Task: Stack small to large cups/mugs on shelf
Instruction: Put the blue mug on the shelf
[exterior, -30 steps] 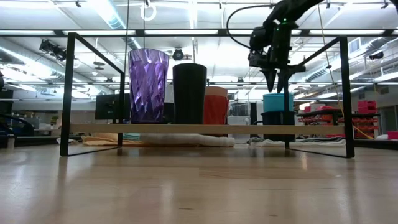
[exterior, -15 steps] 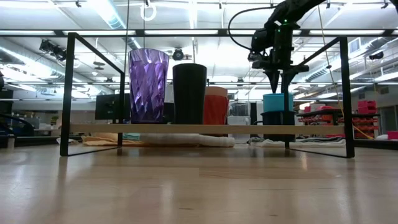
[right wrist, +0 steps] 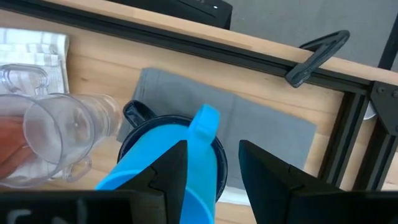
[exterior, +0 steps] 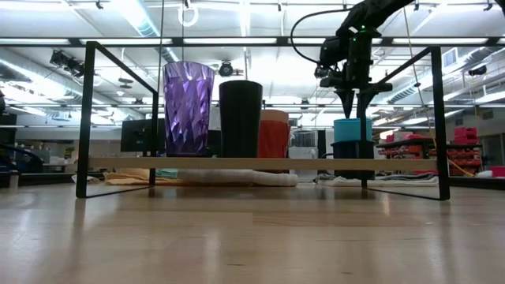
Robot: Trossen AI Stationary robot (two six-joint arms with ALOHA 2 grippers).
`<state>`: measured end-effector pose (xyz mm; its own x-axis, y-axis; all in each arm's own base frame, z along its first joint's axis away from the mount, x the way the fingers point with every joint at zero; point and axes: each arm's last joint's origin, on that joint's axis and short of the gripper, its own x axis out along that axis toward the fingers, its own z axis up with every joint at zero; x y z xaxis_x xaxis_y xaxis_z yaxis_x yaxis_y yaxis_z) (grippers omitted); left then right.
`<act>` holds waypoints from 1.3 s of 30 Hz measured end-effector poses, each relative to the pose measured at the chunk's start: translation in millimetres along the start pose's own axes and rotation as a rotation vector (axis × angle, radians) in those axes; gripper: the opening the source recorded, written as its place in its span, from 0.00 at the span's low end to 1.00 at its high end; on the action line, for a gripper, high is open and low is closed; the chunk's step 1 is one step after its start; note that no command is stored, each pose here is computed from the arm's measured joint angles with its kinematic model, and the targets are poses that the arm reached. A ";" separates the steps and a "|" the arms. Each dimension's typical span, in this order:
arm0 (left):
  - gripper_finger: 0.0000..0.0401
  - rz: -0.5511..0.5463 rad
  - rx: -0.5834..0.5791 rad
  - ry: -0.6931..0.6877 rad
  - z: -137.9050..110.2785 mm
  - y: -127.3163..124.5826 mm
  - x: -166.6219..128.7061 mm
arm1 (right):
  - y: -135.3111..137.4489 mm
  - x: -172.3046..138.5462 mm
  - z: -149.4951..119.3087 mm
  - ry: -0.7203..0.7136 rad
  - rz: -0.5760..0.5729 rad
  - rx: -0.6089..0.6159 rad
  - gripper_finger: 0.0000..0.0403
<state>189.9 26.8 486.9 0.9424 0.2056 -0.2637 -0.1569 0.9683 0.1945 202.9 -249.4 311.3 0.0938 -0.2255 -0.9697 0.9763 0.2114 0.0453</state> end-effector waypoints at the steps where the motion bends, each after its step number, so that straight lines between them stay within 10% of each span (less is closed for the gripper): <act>1: 0.08 0.000 0.000 0.000 0.0 0.0 0.0 | 0.1 0.0 0.0 0.002 0.004 0.000 0.37; 29: 0.06 0.000 -0.003 -0.001 0.1 0.0 -0.1 | -2.8 35.5 -31.4 0.233 -0.049 -0.244 0.36; 39: 0.07 0.000 -0.002 -0.001 0.1 0.0 -0.1 | -1.5 39.5 -30.8 0.222 -0.017 -0.275 0.03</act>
<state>189.9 26.7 487.1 0.9427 0.2053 -0.2631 -0.1573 0.9686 0.1923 199.2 -229.3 265.5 0.0041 -0.0253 -0.9997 0.8853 0.4649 -0.0081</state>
